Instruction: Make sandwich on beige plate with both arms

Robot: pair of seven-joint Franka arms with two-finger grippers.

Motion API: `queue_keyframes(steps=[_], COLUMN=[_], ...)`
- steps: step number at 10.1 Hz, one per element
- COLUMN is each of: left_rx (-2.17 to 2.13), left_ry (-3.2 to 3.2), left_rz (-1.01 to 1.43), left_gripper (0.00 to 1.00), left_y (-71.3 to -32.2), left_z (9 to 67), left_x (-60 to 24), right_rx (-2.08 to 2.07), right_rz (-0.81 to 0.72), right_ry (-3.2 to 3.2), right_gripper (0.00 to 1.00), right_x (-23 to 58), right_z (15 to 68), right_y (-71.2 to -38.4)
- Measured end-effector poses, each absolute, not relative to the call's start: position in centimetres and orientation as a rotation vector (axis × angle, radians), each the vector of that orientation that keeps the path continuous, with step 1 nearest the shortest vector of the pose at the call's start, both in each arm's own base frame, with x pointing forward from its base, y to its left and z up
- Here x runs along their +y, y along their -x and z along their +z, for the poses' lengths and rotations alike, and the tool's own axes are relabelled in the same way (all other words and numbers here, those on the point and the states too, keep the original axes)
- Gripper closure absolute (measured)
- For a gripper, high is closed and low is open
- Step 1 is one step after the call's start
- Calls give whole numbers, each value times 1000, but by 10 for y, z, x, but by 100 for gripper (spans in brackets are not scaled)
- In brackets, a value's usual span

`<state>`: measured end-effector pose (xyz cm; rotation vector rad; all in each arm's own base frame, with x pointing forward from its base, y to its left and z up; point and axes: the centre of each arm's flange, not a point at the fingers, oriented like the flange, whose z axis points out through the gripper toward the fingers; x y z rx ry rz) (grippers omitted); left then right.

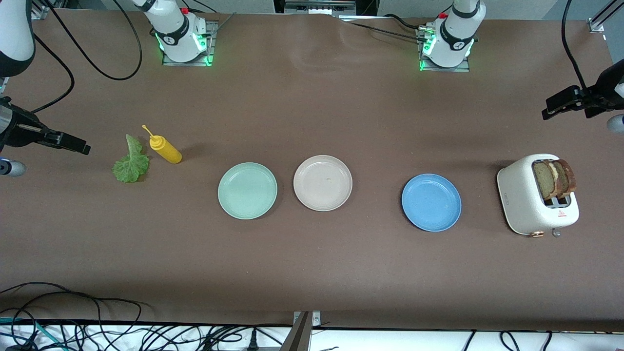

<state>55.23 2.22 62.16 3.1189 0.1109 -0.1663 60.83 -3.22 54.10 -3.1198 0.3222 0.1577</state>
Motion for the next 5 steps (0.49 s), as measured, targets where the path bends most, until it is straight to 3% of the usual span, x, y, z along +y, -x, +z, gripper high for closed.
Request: queue_keyframes(steps=[5], left_rx=[118], left_ry=[-3119], left_rz=[-166], left_gripper=[0], left_y=[-552], left_z=[622], left_x=[25], right_rx=[327], right_rz=[178], right_ry=[3122], right_gripper=[0], right_x=[-34], right_z=[540], right_y=[-607])
